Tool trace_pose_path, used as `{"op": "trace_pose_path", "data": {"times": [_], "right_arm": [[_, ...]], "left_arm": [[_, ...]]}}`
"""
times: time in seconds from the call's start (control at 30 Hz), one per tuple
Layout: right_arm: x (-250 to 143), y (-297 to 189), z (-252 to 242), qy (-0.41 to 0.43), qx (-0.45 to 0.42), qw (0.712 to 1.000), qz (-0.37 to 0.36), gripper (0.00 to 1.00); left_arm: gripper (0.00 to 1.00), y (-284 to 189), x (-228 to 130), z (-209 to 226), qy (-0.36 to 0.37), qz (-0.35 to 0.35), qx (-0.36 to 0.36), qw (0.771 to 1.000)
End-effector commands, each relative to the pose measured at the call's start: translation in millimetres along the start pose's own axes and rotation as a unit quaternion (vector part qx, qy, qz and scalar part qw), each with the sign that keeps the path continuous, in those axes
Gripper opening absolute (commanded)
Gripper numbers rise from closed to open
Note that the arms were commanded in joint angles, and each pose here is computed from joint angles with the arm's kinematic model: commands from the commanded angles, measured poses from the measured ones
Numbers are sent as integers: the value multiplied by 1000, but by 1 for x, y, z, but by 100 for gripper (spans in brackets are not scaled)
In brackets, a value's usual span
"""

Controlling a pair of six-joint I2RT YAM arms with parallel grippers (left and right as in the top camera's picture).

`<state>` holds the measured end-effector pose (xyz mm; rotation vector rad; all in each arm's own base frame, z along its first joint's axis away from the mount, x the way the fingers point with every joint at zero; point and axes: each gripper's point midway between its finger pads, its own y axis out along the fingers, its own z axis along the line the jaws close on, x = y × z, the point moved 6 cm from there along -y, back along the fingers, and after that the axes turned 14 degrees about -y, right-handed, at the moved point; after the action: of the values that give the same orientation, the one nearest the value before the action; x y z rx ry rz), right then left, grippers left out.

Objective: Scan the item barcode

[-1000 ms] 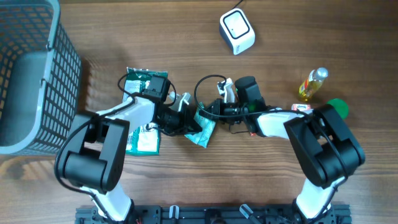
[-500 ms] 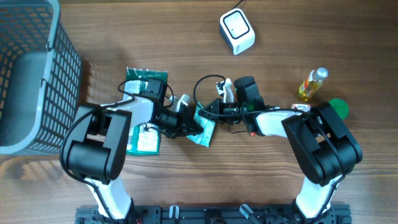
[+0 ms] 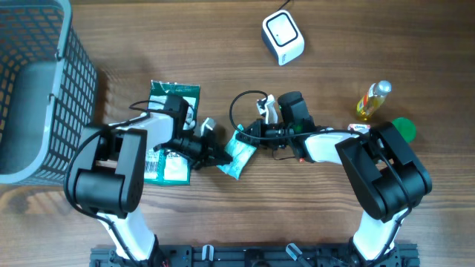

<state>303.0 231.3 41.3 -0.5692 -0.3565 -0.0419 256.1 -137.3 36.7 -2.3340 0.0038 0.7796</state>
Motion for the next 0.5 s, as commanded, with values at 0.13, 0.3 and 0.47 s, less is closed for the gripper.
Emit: {"op": "trace_pose_path", "data": {"times": [0.13, 0.3, 0.47], "right_arm": [[-3, 3, -22, 10, -52, 999, -11, 5], [12, -12, 7, -18, -30, 999, -34, 8], [24, -50, 43, -35, -62, 995, -68, 9]], "left_arm": [[4, -32, 8, 34, -24, -121, 143, 982], [4, -71, -6, -4, 15, -211, 121, 970], [4, -105, -17, -14, 26, -313, 145, 938]]}}
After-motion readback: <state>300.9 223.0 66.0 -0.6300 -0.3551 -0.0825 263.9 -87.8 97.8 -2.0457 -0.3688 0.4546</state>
